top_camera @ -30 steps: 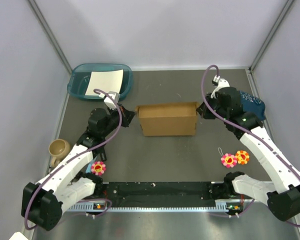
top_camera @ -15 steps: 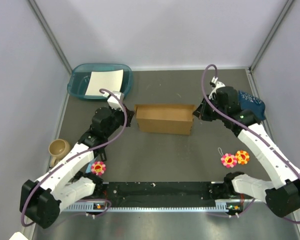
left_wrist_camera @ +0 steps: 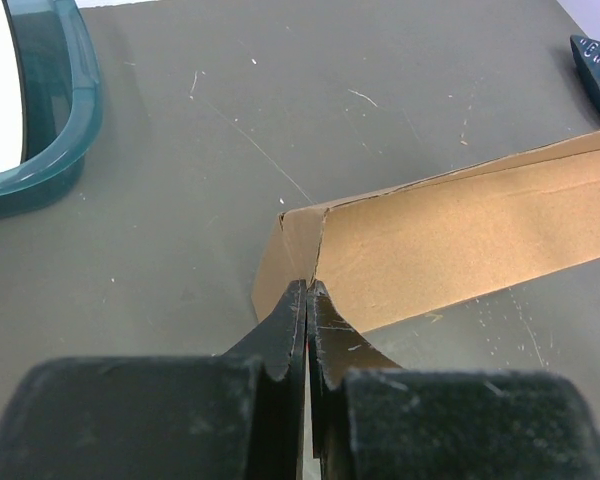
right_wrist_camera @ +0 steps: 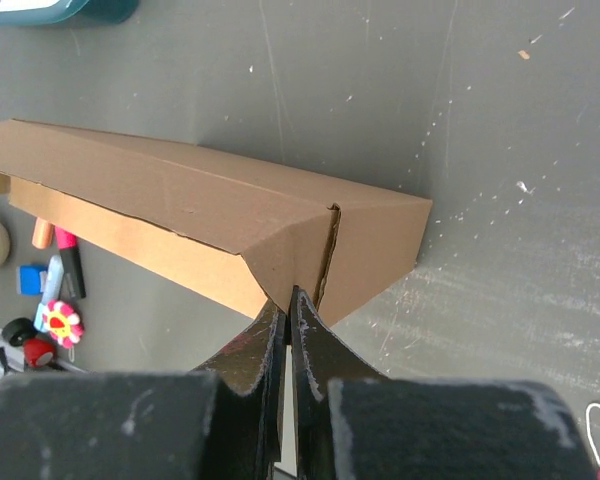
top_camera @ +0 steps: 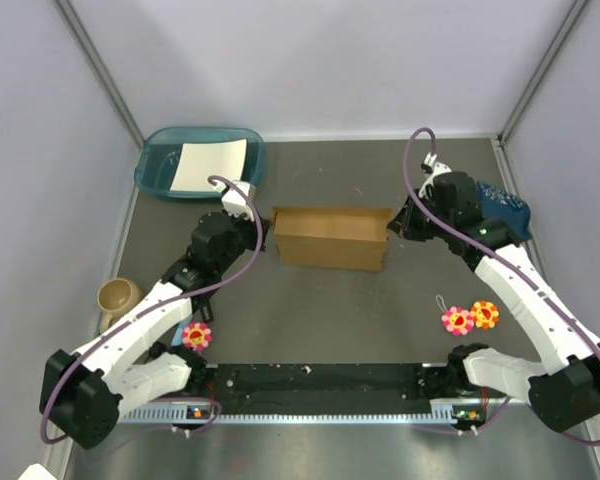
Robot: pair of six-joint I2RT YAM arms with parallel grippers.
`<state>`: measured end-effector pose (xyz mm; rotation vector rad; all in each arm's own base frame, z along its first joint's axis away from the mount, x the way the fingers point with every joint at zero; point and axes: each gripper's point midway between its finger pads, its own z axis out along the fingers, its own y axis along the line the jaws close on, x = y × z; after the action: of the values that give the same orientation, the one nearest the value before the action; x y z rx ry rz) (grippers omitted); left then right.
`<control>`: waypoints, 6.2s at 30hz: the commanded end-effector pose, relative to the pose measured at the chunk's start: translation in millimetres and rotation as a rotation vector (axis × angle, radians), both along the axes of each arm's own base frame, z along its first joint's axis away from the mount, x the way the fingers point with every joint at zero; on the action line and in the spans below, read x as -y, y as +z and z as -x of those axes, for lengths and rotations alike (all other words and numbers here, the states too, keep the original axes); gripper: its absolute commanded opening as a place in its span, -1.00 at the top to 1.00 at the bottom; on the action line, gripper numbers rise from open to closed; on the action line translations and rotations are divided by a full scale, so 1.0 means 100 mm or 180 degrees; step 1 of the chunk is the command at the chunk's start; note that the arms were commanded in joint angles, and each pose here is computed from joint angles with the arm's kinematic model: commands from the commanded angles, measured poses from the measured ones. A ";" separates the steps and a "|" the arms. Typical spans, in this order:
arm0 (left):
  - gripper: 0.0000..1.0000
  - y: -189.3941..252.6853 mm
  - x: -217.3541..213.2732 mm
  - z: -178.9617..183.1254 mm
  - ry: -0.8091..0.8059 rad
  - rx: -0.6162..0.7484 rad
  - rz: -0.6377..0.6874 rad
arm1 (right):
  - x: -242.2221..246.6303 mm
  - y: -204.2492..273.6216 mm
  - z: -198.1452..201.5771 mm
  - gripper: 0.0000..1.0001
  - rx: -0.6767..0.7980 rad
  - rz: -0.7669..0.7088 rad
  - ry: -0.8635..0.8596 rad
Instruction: Fold the paper box
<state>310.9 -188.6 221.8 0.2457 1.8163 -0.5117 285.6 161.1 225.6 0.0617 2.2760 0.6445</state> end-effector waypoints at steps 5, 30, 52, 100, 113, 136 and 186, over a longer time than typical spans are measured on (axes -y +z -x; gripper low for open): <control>1.00 0.29 0.10 -0.08 -0.0045 0.0130 0.0143 | 0.12 0.06 -0.17 1.00 0.0323 0.0295 -0.0034; 1.00 0.27 0.28 -0.17 -0.0198 -0.0084 0.0147 | 0.10 -0.32 -0.34 1.00 0.0149 0.0329 -0.0190; 1.00 0.15 0.25 -0.22 -0.0162 -0.0114 0.0006 | -0.06 -0.55 -0.22 1.00 -0.0211 -0.0026 -0.0161; 1.00 -0.05 0.16 -0.29 -0.0006 -0.0204 -0.0201 | -0.12 0.05 -0.16 1.00 -0.0130 -0.0403 -0.0050; 1.00 -0.01 0.16 -0.27 -0.0004 -0.0199 -0.0169 | 0.09 -0.41 -0.08 1.00 -0.0217 0.0027 -0.0133; 1.00 0.46 0.20 -0.18 -0.0025 -0.0080 0.0365 | 0.30 -0.68 -0.03 1.00 -0.0159 0.0368 -0.0234; 1.00 0.36 0.19 -0.29 0.0010 0.0081 0.0394 | 0.31 -0.72 -0.01 1.00 -0.0041 0.0715 -0.0145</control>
<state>335.9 -199.1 233.3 0.1567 1.8292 -0.5581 307.7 148.4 200.6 0.0252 2.1591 0.5128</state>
